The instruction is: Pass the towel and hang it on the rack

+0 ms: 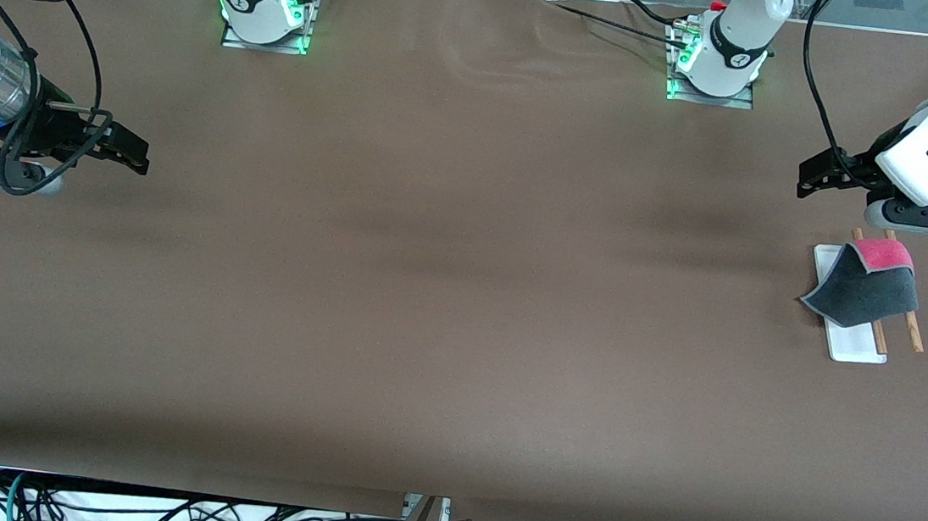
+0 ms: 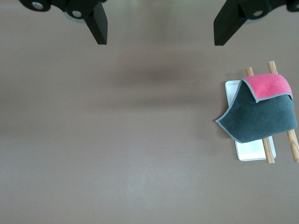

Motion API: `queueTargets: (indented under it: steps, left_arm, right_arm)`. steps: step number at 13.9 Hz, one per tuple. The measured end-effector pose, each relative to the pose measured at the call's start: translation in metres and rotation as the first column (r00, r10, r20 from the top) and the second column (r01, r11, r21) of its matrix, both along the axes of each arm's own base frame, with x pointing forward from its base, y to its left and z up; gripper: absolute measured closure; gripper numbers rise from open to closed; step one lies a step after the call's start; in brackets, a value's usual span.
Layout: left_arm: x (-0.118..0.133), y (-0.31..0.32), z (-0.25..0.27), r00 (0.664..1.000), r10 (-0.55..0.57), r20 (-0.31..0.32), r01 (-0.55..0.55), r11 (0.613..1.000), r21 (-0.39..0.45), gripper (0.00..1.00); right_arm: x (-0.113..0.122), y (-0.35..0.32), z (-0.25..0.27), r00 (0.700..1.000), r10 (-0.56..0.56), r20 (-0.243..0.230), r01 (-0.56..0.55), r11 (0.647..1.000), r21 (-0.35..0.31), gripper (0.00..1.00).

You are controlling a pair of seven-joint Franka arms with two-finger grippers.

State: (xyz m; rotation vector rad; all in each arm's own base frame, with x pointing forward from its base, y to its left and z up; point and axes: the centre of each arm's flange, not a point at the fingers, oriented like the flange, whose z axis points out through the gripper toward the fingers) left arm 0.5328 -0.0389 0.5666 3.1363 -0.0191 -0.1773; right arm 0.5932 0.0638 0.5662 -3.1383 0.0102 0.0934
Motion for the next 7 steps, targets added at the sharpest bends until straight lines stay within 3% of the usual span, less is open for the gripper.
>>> queueTargets:
  steps: [7]
  left_arm:
    - [0.0034, -0.0007, -0.002, 1.0, -0.001, -0.001, 0.001, 1.0, -0.001, 0.0]
  right_arm:
    - [0.0001, 0.0, 0.0, 1.0, 0.0, 0.0, 0.0, 1.0, 0.0, 0.0]
